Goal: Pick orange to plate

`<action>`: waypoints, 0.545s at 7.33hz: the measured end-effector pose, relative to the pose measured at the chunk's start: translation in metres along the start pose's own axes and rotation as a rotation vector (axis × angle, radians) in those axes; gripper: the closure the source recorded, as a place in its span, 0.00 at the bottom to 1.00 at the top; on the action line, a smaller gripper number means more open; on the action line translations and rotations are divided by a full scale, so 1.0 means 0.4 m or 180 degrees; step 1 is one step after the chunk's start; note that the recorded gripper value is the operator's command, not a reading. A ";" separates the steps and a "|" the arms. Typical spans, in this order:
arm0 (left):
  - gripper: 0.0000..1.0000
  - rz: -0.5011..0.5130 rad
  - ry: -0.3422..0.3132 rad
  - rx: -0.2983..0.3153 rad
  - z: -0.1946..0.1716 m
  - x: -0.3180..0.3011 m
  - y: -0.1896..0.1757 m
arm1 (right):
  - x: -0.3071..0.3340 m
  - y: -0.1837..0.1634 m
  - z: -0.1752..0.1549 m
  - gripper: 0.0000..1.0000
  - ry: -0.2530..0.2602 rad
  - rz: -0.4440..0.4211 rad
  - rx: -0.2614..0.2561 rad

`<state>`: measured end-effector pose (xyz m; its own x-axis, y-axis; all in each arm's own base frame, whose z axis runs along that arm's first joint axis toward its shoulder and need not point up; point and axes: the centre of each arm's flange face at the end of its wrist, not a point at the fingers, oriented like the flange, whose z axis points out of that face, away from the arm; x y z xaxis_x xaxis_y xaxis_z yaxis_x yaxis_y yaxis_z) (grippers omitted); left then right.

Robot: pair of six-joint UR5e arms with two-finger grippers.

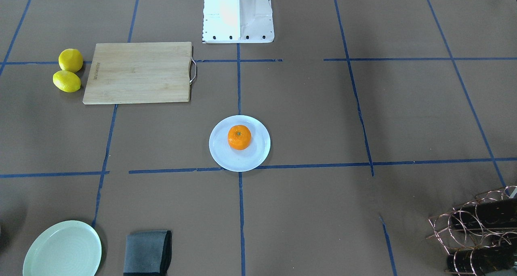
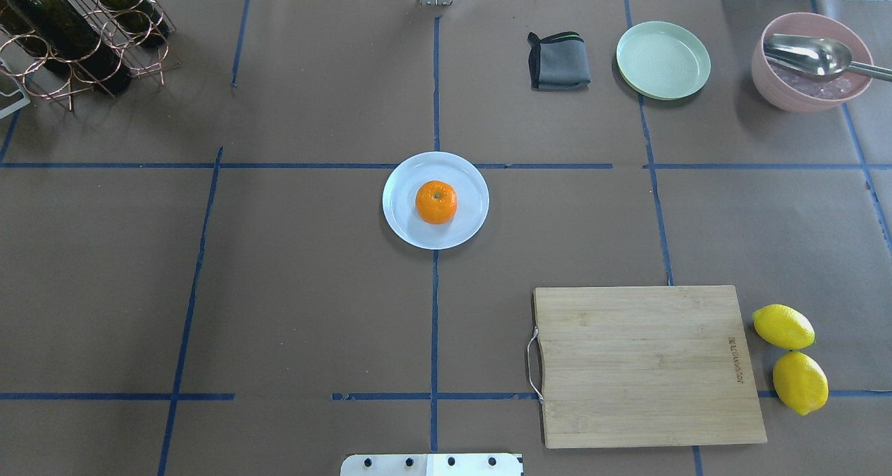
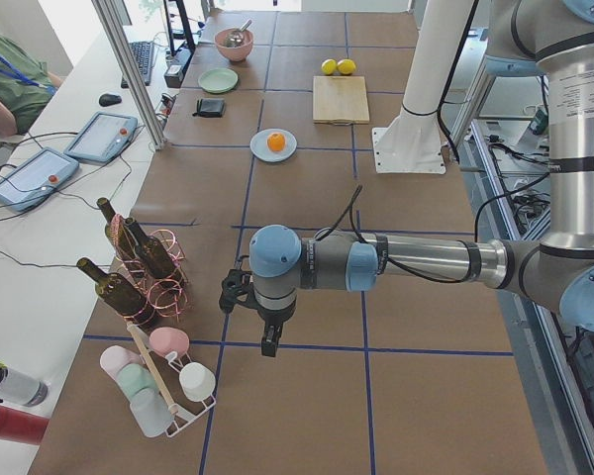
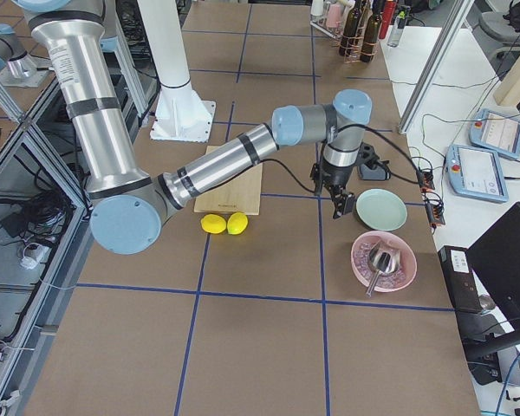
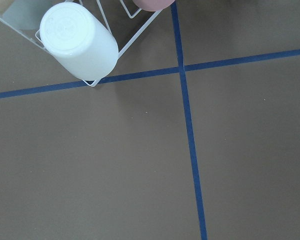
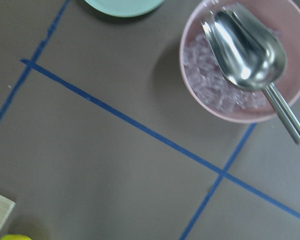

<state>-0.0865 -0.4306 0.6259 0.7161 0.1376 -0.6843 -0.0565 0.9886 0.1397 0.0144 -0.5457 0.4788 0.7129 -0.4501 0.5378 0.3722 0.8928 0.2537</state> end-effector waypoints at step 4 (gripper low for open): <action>0.00 -0.0006 0.0016 -0.0003 0.001 0.000 0.004 | 0.289 0.395 0.171 0.00 -0.0052 0.0840 -0.0174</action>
<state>-0.0865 -0.4288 0.6264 0.7127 0.1360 -0.6882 -0.0558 0.9889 0.1377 0.1150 -0.4553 0.6358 0.7800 -0.2012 0.5926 0.2068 0.9766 0.0594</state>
